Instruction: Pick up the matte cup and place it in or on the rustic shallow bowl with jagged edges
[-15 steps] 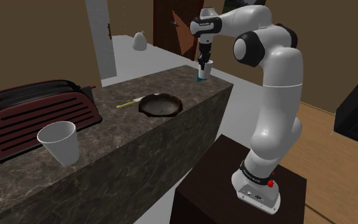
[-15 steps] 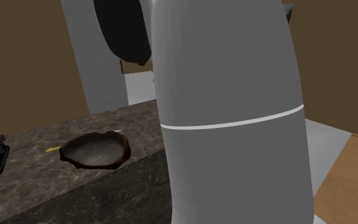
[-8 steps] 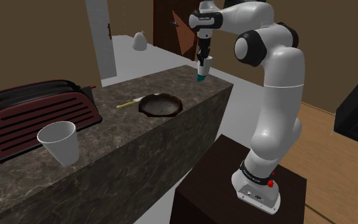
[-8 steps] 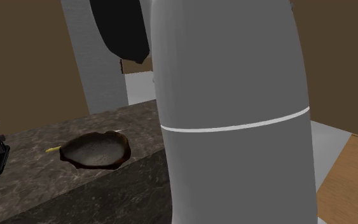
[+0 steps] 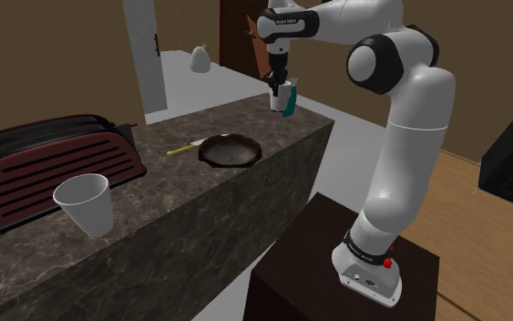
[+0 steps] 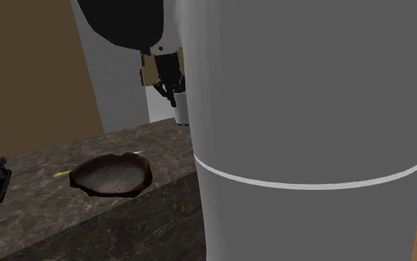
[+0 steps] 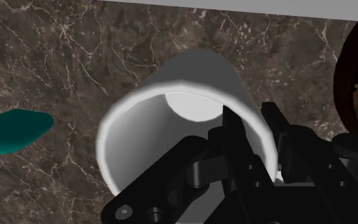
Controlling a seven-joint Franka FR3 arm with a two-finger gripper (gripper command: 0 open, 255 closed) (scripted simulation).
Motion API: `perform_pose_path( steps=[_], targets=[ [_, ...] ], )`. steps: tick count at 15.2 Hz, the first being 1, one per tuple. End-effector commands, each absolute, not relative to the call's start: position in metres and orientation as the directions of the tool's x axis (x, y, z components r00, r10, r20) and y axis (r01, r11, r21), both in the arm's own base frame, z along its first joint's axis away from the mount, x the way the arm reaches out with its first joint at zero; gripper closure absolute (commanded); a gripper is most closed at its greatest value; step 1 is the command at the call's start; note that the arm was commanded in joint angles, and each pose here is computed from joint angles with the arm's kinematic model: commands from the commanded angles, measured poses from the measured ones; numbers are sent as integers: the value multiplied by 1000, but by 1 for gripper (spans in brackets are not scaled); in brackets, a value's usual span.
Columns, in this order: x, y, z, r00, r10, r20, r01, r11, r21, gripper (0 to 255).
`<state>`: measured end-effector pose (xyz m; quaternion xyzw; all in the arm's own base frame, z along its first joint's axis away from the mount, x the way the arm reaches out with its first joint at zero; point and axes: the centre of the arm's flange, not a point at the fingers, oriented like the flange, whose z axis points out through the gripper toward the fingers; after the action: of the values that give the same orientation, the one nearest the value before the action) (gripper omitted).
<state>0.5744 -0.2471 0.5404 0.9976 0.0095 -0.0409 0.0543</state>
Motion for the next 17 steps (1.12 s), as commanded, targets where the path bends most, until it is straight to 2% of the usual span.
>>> perform_pose_path(
  steps=[1, 17],
  targets=[
    [580, -222, 543, 997, 13, -82, 22, -994, 108, 255],
    [613, -14, 562, 997, 13, -82, 22, -994, 108, 255]
  ],
)
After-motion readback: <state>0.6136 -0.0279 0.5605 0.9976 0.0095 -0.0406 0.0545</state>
